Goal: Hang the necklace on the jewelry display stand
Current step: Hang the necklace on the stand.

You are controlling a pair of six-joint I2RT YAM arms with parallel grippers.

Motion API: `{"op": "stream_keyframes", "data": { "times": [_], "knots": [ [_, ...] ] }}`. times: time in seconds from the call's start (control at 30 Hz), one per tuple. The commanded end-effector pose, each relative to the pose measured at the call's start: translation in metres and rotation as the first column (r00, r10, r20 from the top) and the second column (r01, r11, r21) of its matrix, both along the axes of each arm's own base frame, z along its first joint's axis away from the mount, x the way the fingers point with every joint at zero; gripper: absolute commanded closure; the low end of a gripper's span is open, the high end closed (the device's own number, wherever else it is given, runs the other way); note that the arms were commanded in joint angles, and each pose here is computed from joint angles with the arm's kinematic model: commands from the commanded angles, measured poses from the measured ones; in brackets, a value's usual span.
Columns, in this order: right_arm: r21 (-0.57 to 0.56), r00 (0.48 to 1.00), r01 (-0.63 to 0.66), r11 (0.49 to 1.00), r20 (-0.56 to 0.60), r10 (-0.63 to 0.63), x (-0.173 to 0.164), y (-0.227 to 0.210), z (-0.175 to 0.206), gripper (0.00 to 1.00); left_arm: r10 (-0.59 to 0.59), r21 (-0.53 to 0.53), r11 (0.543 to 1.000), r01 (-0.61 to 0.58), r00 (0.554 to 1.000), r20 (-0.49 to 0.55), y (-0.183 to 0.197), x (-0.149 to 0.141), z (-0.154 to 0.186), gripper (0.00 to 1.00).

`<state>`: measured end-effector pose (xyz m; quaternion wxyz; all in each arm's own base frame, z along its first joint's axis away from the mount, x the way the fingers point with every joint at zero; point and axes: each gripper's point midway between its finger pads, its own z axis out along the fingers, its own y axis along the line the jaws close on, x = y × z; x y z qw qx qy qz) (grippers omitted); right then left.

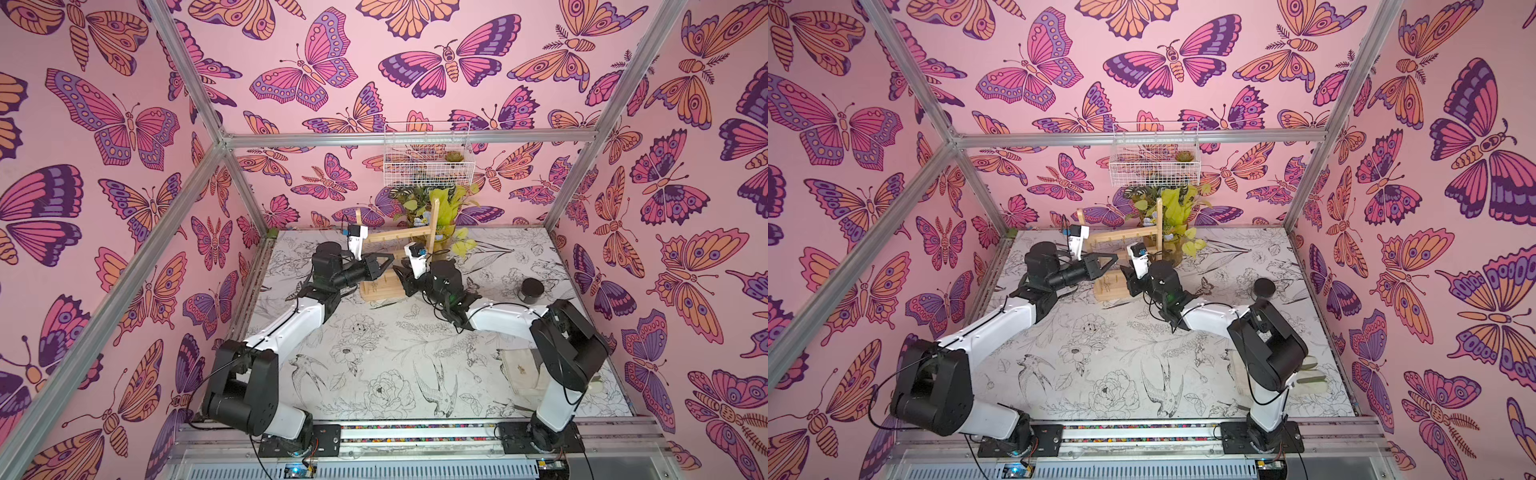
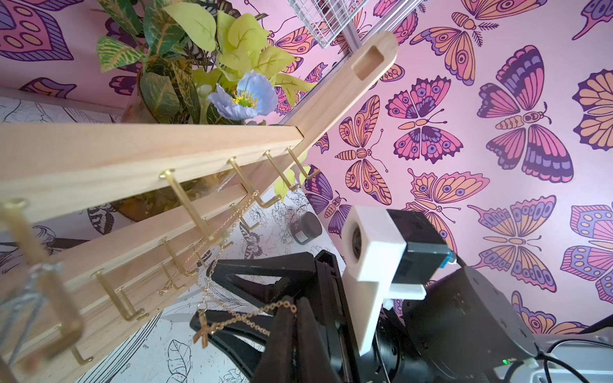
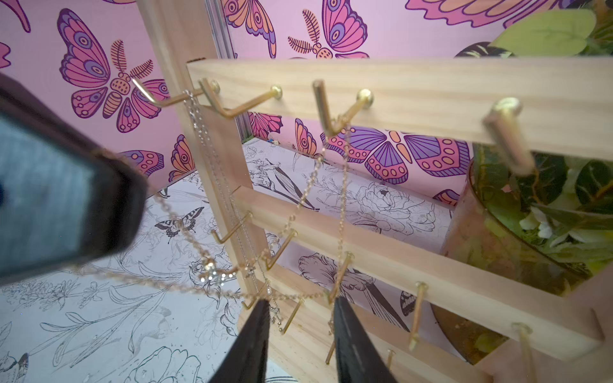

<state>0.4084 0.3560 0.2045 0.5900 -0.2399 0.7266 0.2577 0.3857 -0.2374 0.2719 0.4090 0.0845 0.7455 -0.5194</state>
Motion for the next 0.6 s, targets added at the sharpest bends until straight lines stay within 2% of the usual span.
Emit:
{"op": "stream_keyframes", "data": {
  "times": [0.0, 0.37, 0.57],
  "knots": [
    [0.025, 0.998, -0.027, 0.999, 0.05, 0.025, 0.0028, 0.0099, 0.018, 0.67, -0.01, -0.008, 1.0, 0.01, 1.0, 0.022, -0.0029, 0.0006, 0.0076, 0.93],
    [0.03, 0.997, -0.051, 0.998, 0.063, 0.049, 0.0058, 0.0186, 0.0214, 0.72, -0.018, -0.013, 1.0, 0.018, 1.0, 0.024, -0.0039, -0.0009, 0.0091, 0.93],
    [0.026, 0.997, -0.043, 0.999, 0.068, 0.041, 0.0081, 0.0179, 0.0215, 0.82, -0.018, -0.018, 1.0, 0.019, 0.999, 0.032, -0.0035, -0.0018, 0.0122, 0.93]
  ]
}}
